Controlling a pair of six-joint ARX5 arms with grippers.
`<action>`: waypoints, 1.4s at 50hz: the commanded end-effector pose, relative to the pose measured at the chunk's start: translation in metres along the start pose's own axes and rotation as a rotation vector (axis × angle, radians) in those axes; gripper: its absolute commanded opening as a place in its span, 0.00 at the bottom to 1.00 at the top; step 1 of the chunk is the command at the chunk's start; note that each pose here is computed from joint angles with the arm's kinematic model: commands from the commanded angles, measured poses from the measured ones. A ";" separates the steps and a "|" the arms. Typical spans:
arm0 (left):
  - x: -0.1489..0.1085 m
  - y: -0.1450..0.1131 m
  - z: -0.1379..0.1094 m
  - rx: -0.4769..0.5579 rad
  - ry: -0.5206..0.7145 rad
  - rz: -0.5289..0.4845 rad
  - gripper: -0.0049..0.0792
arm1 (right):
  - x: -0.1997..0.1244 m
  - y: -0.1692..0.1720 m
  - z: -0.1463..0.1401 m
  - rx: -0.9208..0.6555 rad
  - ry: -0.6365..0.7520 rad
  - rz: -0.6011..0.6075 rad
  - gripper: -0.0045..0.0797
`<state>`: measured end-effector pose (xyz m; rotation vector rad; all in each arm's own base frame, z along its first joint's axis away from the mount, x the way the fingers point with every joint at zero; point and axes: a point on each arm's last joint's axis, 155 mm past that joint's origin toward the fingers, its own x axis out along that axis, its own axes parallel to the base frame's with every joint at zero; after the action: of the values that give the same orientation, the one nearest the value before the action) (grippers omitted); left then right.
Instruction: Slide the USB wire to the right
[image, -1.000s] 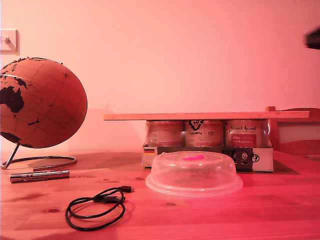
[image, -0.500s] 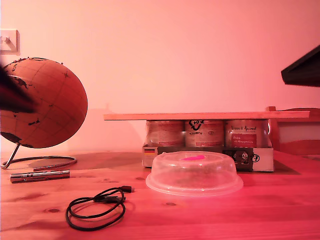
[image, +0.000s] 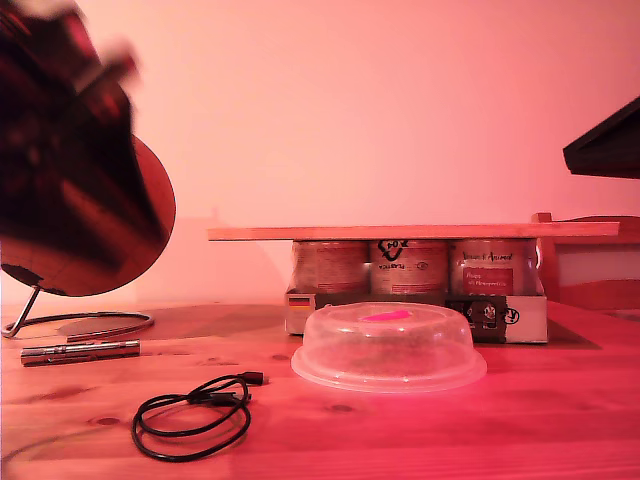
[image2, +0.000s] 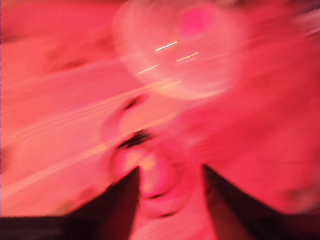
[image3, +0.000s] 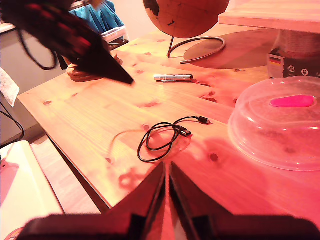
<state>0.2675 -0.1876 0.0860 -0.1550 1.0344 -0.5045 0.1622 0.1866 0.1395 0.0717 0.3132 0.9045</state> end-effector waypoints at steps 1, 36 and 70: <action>0.010 0.004 -0.004 -0.002 0.037 0.028 0.72 | 0.000 0.002 0.005 -0.010 -0.009 0.004 0.04; 0.076 0.017 -0.033 0.026 0.243 0.141 0.55 | 0.000 0.002 0.004 -0.010 -0.008 0.004 0.04; 0.080 0.026 -0.039 0.027 0.264 0.182 0.39 | 0.000 0.002 0.005 -0.010 -0.009 0.005 0.04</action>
<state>0.2787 -0.1992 0.0038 0.0214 1.2582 -0.3888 0.1622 0.1866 0.1395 0.0717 0.3132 0.9045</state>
